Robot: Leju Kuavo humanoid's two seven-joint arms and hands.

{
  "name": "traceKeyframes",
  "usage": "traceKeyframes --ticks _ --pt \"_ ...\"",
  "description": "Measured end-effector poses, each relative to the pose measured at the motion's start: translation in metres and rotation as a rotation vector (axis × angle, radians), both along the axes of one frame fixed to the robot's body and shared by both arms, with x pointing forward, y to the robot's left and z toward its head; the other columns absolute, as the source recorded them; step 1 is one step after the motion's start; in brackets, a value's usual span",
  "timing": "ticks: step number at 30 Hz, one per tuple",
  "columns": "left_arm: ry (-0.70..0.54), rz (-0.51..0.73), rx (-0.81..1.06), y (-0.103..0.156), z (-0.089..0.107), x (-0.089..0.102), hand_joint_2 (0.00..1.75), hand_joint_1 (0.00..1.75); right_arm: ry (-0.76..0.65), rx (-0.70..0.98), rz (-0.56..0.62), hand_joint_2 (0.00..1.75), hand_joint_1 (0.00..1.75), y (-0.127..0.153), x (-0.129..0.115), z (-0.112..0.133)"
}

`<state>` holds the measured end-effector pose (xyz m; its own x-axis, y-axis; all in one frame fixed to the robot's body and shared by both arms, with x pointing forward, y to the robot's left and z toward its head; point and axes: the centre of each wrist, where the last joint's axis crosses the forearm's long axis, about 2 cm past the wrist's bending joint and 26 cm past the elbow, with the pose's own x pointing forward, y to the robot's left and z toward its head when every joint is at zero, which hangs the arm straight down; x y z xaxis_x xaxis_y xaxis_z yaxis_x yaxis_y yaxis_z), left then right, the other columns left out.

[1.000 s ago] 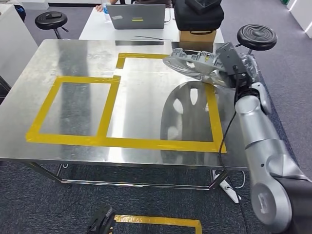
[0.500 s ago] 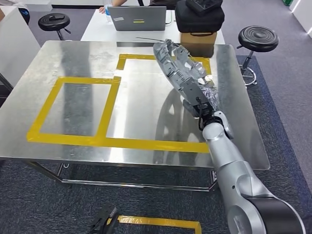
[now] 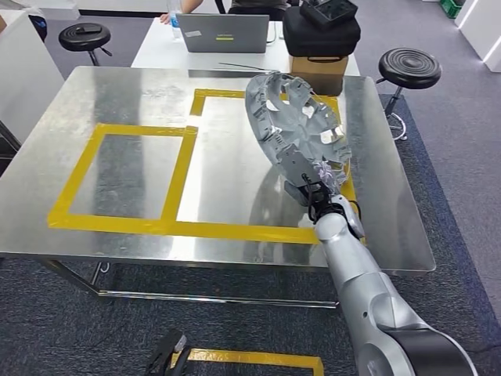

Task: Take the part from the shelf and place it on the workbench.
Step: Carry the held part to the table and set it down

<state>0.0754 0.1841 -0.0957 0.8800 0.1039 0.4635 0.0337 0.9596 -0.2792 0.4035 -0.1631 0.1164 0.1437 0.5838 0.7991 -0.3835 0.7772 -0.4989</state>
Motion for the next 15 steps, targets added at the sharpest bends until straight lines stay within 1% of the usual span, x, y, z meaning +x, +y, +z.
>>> traceKeyframes --ticks 5,10,15 --pt "0.016 0.01 0.02 0.001 0.0 -0.001 1.75 0.0 0.029 -0.011 -0.011 0.0 0.0 -0.003 -0.004 -0.007" --pt "0.008 0.02 0.032 0.002 -0.001 -0.001 1.75 0.0 0.07 -0.007 -0.01 0.0 0.0 -0.002 -0.015 -0.021" --pt "-0.002 0.024 0.028 0.002 -0.001 -0.001 1.75 0.0 0.063 0.004 -0.014 0.0 0.0 -0.004 -0.016 -0.023"
